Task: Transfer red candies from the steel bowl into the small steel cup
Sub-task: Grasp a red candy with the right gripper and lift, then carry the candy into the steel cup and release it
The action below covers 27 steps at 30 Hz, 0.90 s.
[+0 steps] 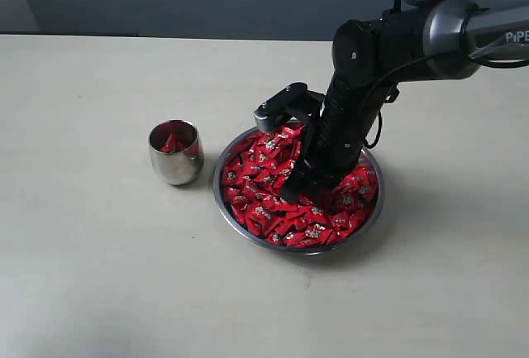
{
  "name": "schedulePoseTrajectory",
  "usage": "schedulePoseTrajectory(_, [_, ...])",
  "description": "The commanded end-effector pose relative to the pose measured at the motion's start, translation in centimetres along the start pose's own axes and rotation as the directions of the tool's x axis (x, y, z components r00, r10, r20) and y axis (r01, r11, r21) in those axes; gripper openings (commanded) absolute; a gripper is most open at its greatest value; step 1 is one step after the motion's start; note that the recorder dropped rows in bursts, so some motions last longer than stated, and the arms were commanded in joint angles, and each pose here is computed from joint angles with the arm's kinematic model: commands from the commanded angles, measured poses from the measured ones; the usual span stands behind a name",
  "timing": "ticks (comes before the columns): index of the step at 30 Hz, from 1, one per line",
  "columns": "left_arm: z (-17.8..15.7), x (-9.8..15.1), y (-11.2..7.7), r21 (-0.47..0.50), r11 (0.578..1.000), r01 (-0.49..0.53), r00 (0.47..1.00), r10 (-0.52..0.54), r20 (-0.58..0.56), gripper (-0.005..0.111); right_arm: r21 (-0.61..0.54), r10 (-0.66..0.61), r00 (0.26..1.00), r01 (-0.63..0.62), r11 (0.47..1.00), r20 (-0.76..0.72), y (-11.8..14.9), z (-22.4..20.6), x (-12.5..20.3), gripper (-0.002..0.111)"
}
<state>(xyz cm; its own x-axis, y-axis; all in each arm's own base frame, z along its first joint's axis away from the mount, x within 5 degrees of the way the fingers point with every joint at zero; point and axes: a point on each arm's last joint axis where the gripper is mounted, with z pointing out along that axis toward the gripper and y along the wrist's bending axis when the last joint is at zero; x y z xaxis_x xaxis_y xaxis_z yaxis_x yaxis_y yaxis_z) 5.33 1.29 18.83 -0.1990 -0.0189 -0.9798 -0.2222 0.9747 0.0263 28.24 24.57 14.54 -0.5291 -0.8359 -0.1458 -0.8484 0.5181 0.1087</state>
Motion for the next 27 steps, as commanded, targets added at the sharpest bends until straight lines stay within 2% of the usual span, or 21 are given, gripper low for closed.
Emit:
schedulePoseTrajectory(1, [0.0,0.1,0.0,-0.001,1.000,0.002,1.000,-0.002,0.002,0.000,0.004,0.011,1.000,-0.011,1.000,0.009,-0.1,-0.1,-0.1,-0.001])
schedulePoseTrajectory(5, [0.0,0.1,0.0,-0.001,1.000,0.002,1.000,-0.002,0.002,0.000,0.012,0.011,1.000,-0.011,1.000,0.014,-0.1,-0.4,-0.1,-0.001])
schedulePoseTrajectory(16, [0.0,0.1,0.0,-0.001,1.000,0.002,1.000,-0.002,0.002,0.000,0.087,0.044,0.989,-0.057,0.995,0.140,-0.6,-5.9,-2.9,-0.001])
schedulePoseTrajectory(19, [0.0,0.1,0.0,-0.001,1.000,0.002,1.000,-0.002,0.002,0.000,0.068,0.063,0.964,-0.083,0.994,0.260,-0.5,-7.6,-4.7,-0.001])
schedulePoseTrajectory(22, [0.0,0.1,0.0,-0.001,1.000,0.002,1.000,-0.002,0.002,0.000,0.028,0.093,0.908,-0.114,0.993,0.409,-0.4,-9.4,-6.9,-0.001])
schedulePoseTrajectory(27, [0.0,0.1,0.0,-0.001,1.000,0.002,1.000,-0.002,0.002,0.000,-0.029,0.027,0.899,-0.016,0.999,0.436,1.0,-8.1,-10.9,-0.001])
